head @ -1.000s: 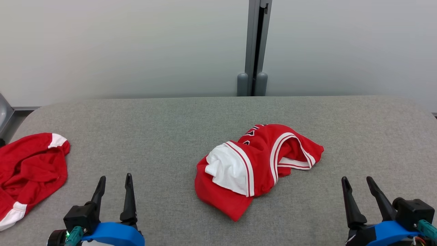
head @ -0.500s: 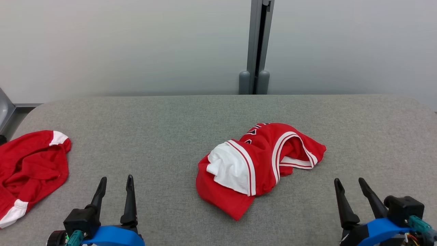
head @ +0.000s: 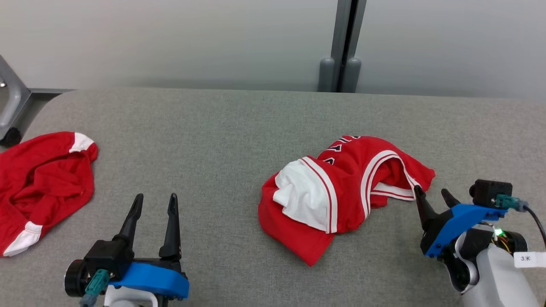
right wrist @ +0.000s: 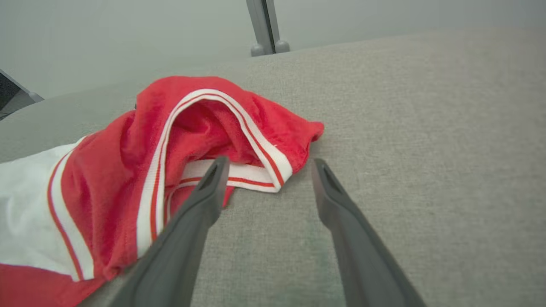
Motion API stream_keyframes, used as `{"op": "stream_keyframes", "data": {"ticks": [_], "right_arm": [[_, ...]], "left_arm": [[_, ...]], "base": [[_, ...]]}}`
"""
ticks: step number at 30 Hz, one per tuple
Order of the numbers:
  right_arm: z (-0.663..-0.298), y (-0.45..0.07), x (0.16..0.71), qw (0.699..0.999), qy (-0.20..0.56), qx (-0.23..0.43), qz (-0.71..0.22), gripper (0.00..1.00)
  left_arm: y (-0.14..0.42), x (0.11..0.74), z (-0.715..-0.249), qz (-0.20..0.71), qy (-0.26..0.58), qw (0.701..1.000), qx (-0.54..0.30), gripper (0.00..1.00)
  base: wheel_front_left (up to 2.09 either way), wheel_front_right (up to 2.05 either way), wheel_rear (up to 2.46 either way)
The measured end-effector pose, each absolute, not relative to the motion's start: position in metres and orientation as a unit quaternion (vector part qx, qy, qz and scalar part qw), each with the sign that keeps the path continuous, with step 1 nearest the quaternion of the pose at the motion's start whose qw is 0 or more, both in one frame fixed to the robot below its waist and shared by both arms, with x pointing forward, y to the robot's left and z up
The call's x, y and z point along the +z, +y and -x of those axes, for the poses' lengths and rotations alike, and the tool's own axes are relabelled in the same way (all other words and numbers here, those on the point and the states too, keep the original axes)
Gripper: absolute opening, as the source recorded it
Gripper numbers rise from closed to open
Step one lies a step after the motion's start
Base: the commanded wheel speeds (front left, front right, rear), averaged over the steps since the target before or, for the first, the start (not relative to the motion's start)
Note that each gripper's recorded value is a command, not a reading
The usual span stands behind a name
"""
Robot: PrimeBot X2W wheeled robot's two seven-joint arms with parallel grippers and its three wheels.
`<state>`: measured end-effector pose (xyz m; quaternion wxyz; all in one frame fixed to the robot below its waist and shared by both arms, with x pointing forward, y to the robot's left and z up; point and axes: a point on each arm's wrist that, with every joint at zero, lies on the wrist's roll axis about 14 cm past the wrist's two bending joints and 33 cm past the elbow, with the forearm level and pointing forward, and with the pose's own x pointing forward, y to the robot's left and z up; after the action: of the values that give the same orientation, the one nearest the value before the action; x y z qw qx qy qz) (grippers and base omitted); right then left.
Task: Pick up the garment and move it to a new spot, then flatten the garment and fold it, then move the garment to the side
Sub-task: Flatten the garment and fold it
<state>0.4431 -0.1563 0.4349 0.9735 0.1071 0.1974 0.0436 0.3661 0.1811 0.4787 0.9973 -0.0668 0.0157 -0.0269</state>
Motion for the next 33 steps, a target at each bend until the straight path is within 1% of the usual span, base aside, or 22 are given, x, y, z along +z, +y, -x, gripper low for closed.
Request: {"op": "stream_keyframes", "data": {"ticks": [7,13,14,15,16,23,26,29,33], "right_arm": [[-0.467,-0.148,0.392,0.955,0.269,0.031,-0.119,1.00],[-0.481,-0.137,0.378,0.953,0.277,0.033,-0.116,1.00],[-0.484,-0.137,0.379,0.955,0.272,0.033,-0.114,0.93],[-0.488,-0.137,0.383,0.958,0.260,0.032,-0.112,0.39],[-0.492,-0.137,0.388,0.963,0.247,0.033,-0.105,0.00],[-0.517,-0.125,0.452,0.988,0.124,0.065,-0.066,0.00],[-0.527,-0.113,0.497,0.993,0.060,0.087,-0.056,0.00],[-0.532,-0.092,0.549,0.991,-0.004,0.121,-0.054,0.00],[-0.529,-0.047,0.615,0.977,-0.061,0.192,-0.070,0.00]], "left_arm": [[0.187,0.474,-0.376,0.068,0.021,0.997,-0.019,1.00],[0.193,0.466,-0.377,0.068,0.034,0.997,-0.009,1.00],[0.194,0.466,-0.377,0.068,0.034,0.997,-0.008,1.00],[0.194,0.465,-0.377,0.068,0.034,0.997,-0.007,1.00],[0.194,0.465,-0.376,0.069,0.035,0.997,-0.006,1.00],[0.193,0.472,-0.373,0.073,0.024,0.997,-0.005,1.00],[0.193,0.479,-0.370,0.074,0.014,0.997,-0.006,1.00],[0.193,0.485,-0.366,0.075,0.005,0.997,-0.006,1.00],[0.193,0.491,-0.364,0.074,-0.004,0.997,-0.007,1.00]], "base": [[0.00,0.00,0.00],[0.00,0.00,0.00],[0.00,0.00,0.00],[0.00,0.00,0.00],[0.00,0.00,0.00],[0.00,0.00,0.00],[0.00,0.00,0.00],[0.00,0.00,0.00],[0.00,0.00,0.00]]}}
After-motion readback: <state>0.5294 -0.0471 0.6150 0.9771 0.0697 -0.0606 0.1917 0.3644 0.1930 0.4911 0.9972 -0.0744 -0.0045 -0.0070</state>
